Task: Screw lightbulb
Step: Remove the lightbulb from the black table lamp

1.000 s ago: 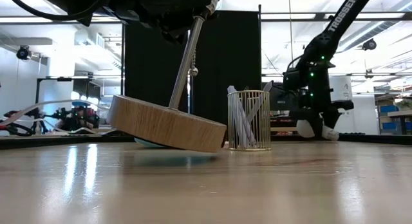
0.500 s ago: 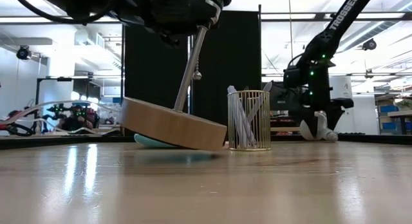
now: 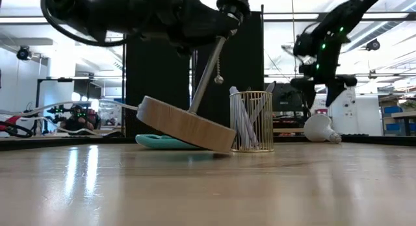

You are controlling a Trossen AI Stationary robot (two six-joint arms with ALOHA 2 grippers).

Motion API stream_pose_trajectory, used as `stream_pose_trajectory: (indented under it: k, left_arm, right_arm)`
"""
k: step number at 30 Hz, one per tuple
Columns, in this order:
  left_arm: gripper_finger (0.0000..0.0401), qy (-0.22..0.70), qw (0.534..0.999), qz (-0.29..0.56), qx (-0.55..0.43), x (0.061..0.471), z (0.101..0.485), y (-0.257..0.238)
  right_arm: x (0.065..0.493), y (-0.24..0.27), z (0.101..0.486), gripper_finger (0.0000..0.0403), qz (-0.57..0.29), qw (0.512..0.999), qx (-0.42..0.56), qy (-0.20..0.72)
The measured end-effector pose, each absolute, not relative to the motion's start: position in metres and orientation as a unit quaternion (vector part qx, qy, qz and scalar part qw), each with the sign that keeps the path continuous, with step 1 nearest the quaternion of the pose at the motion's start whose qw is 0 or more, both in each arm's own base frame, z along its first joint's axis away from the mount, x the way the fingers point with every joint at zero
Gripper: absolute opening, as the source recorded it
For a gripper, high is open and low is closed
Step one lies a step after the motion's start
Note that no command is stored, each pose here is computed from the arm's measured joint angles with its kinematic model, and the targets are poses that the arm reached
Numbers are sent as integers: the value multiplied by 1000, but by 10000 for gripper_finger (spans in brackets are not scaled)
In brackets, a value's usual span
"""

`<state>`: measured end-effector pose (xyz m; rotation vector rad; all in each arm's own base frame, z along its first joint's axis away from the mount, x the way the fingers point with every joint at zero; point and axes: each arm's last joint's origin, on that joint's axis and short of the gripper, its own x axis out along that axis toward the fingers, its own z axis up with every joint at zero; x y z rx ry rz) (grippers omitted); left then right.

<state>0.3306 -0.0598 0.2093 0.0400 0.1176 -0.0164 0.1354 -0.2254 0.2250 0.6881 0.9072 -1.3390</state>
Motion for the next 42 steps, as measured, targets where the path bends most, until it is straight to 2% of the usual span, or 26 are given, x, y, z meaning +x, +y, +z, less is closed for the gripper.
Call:
stream_pose_trajectory:
  k: [5, 14, 26, 30, 36, 42]
  left_arm:
    - [138, 41, 999, 20, 18, 336, 204, -58]
    - [138, 7, 997, 78, 4, 333, 217, -54]
    - [138, -53, 993, 103, -28, 348, 177, -58]
    - [138, -44, 993, 106, -18, 348, 175, -57]
    - [165, 23, 994, 102, 17, 343, 183, -57]
    - [155, 99, 989, 100, 43, 330, 194, -54]
  right_arm:
    - [129, -211, 255, 282, -583, 682, 262, 354]
    - [119, -176, 297, 281, -550, 752, 215, 293]
    - [131, -162, 301, 284, -517, 779, 204, 291]
    - [136, -160, 299, 286, -506, 784, 202, 299]
    - [140, -158, 299, 286, -496, 790, 193, 306]
    - [140, -158, 299, 298, -497, 789, 192, 306]
